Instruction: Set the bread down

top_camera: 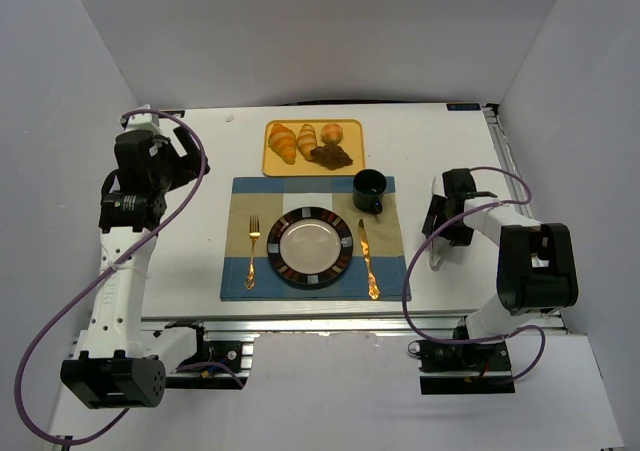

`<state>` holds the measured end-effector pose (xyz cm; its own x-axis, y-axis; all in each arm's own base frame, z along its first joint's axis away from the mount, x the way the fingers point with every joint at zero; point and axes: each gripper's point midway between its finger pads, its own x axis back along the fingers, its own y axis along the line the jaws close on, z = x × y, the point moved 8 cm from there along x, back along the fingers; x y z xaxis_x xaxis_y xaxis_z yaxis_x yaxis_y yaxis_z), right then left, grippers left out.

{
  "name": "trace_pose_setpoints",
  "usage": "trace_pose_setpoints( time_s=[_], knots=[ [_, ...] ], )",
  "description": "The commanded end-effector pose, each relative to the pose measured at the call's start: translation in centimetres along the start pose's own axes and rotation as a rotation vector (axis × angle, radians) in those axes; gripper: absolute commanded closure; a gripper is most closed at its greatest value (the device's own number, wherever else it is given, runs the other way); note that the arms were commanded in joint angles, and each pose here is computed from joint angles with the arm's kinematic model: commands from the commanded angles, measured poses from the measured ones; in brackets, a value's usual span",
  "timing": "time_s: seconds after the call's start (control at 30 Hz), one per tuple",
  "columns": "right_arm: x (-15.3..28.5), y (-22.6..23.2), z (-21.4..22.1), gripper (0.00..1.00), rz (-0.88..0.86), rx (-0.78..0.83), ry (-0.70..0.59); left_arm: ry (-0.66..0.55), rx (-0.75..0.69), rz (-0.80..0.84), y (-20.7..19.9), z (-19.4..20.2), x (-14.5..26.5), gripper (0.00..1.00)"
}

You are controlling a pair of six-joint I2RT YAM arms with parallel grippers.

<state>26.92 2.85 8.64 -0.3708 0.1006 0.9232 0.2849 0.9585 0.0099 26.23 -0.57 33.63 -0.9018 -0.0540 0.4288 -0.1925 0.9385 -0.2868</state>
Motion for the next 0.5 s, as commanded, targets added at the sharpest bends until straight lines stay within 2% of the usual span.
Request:
trace_pose_setpoints(
  time_s=[0.0, 0.07, 0.17, 0.2, 0.27, 0.3, 0.37, 0.4, 0.47],
  knots=[
    [-1.8, -0.1, 1.3, 0.29, 0.021, -0.042, 0.038, -0.009, -0.014, -0.005, 0.1, 0.0, 0.6, 0.02],
    [-1.3, -0.2, 0.8, 0.36, 0.036, -0.046, 0.022, -0.014, -0.015, -0.006, 0.1, -0.2, 0.6, 0.02],
    [0.7, -0.7, -0.2, 0.39, 0.078, -0.052, -0.021, -0.017, -0.016, -0.005, 0.1, -0.3, 0.7, 0.02],
    [2.3, -0.7, -1.4, 0.4, 0.074, -0.058, -0.083, -0.021, -0.018, -0.004, 0.0, -0.4, 0.8, 0.02],
    [4.6, -1.0, -2.0, 0.42, 0.082, -0.058, -0.113, -0.028, -0.017, -0.005, 0.0, -0.6, 0.8, 0.02],
    [6.8, -0.9, -3.3, 0.43, 0.051, -0.058, -0.184, -0.033, -0.017, -0.001, 0.0, -0.7, 0.9, 0.02],
    [9.3, -0.9, -3.9, 0.46, 0.023, -0.052, -0.209, -0.041, -0.014, 0.001, -0.1, -0.8, 1.0, 0.02],
    [11.5, -0.4, -4.9, 0.46, -0.034, -0.053, -0.265, -0.047, -0.013, 0.005, -0.2, -1.0, 1.2, 0.02],
    [13.4, -0.2, -5.2, 0.47, -0.067, -0.032, -0.269, -0.055, -0.011, 0.011, -0.3, -1.1, 1.3, 0.02]
  ],
)
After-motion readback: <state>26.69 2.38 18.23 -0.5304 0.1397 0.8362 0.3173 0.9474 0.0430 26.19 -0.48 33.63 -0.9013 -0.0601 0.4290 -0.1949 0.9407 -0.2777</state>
